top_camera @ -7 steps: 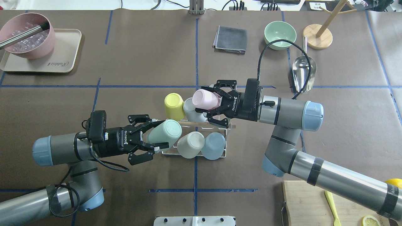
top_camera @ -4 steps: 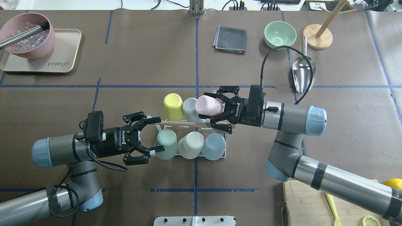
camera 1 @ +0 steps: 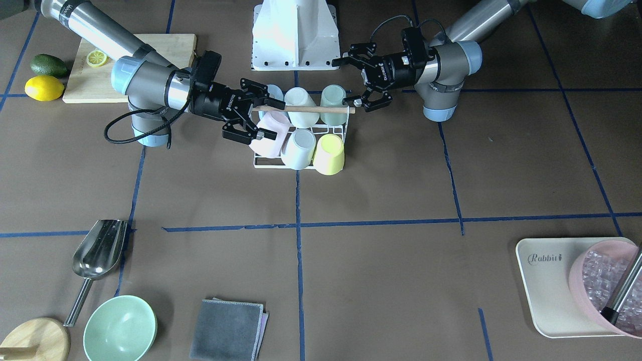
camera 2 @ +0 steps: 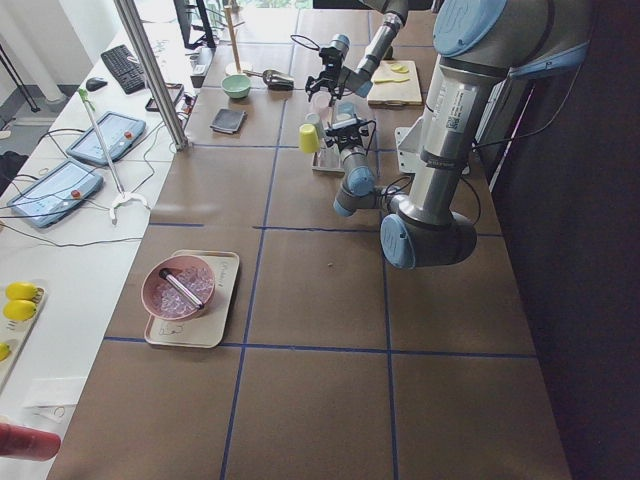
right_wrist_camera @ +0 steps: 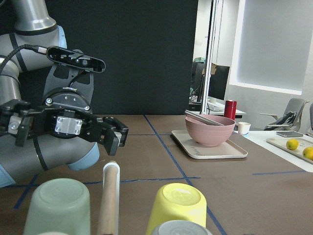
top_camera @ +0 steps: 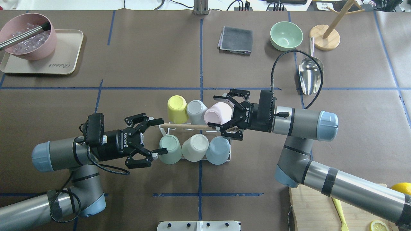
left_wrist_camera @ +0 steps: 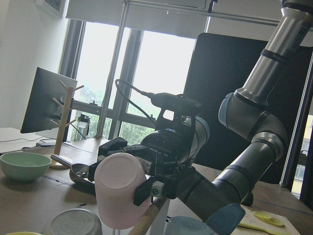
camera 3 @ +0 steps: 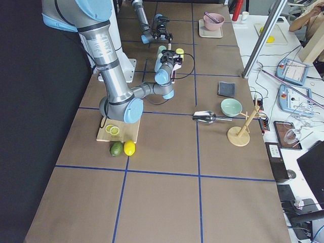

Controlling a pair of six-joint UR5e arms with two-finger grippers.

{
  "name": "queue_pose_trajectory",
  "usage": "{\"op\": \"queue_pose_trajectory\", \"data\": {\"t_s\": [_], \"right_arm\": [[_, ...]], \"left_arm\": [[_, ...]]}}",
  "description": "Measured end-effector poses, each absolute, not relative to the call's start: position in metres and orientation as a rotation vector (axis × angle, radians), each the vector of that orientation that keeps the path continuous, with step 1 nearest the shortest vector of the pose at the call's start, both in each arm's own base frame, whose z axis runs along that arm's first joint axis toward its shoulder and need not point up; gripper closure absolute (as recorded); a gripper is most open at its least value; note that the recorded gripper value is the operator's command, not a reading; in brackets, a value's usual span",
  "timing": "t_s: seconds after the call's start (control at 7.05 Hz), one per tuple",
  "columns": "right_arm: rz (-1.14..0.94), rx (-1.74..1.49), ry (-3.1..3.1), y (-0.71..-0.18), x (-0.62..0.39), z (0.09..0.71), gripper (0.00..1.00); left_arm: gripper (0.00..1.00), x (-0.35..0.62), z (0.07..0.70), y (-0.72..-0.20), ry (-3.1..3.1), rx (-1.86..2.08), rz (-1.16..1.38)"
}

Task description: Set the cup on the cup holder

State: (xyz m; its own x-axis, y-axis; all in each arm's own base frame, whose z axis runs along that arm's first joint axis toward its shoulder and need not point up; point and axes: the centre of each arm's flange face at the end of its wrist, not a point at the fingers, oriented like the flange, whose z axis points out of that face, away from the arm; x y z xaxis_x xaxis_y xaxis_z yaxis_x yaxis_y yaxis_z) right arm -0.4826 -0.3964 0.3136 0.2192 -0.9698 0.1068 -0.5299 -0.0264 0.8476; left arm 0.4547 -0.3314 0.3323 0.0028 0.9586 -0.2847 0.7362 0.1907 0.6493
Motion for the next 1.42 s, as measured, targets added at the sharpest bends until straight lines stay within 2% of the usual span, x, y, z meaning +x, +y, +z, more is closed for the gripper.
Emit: {"op": "queue_pose_trajectory", "data": {"t_s": [0.57, 0.99, 1.42], "right_arm": [[-0.69, 1.67, -1.414, -0.41, -0.472, 0.311, 0.0], [-0.688, 1.591, -1.367, -0.455, -0.434, 0.289, 0.0], [-0.706, 1.394, -1.23, -0.494, -0.405, 0.259, 0.0]], "left_arm": [[0.0, 0.373, 0.29, -0.381, 1.628, 1.651, 0.343], [0.0, 0.315, 0.277, -0.417, 1.448, 1.474, 0.254], [0.0, 0.278, 0.295, -0.433, 1.168, 1.216, 0.209]]}}
